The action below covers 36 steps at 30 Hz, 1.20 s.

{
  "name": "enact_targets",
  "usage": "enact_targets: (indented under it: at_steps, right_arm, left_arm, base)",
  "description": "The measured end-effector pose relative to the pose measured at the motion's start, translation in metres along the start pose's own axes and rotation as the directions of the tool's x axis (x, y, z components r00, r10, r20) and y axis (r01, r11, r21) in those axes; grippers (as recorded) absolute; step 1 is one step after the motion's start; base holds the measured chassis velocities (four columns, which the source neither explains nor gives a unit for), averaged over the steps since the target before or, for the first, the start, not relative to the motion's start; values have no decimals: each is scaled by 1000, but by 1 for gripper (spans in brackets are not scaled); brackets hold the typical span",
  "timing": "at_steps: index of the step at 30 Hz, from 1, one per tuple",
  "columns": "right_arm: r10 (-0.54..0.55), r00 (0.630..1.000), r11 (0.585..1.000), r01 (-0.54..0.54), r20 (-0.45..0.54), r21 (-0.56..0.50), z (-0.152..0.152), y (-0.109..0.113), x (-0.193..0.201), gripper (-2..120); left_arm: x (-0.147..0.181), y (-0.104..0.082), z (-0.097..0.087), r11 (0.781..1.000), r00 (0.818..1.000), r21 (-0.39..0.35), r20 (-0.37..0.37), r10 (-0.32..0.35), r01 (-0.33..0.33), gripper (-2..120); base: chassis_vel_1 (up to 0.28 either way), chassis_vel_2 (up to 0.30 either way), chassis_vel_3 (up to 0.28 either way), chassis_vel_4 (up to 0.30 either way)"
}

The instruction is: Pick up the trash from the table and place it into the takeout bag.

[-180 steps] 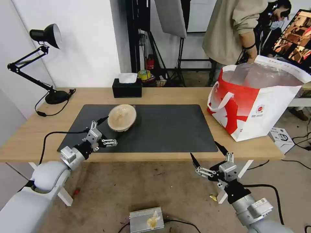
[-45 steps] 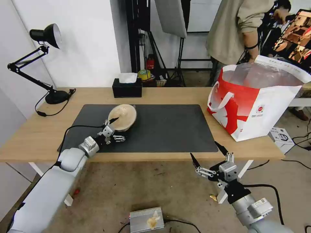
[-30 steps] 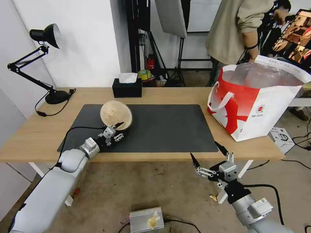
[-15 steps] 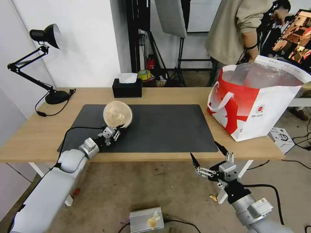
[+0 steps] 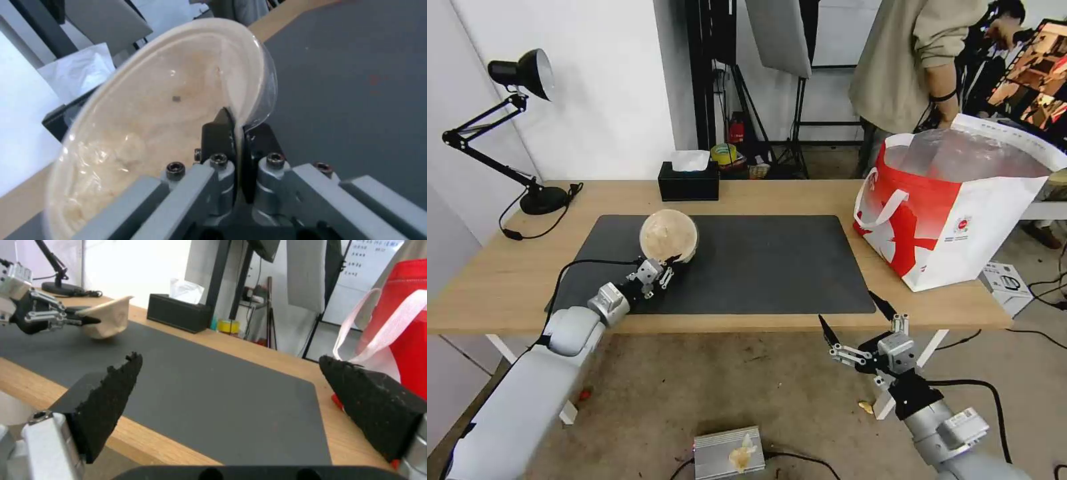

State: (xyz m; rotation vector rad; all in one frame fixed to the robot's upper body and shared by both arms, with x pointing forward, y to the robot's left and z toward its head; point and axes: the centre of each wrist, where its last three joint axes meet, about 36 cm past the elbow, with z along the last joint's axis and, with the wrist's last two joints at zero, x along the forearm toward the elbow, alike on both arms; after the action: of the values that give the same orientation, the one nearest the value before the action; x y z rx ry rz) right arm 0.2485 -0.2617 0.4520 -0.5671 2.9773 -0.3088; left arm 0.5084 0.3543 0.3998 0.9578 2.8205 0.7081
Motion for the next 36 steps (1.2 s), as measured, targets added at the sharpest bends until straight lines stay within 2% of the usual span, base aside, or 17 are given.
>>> enact_targets:
  at_steps: [17,25,30,36]
  right_arm:
    - [0,1000,1000,0,0,0,0,0,0,100]
    - [0,1000,1000,0,0,0,0,0,0,100]
    - [0,1000,1000,0,0,0,0,0,0,100]
    - [0,1000,1000,0,0,0,0,0,0,100]
  left_arm:
    - [36,10,-31,998,997,-17,55,-57,58,0]
    - [58,11,-54,997,994,-27,87,-73,75,0]
    - [74,14,-75,995,990,-44,113,-79,85,0]
    - [87,0,-96,997,987,-48,146,-59,67,0]
  base:
    - [0,0,0,0]
    - [0,0,0,0]
    - [0,0,0,0]
    - [0,0,0,0]
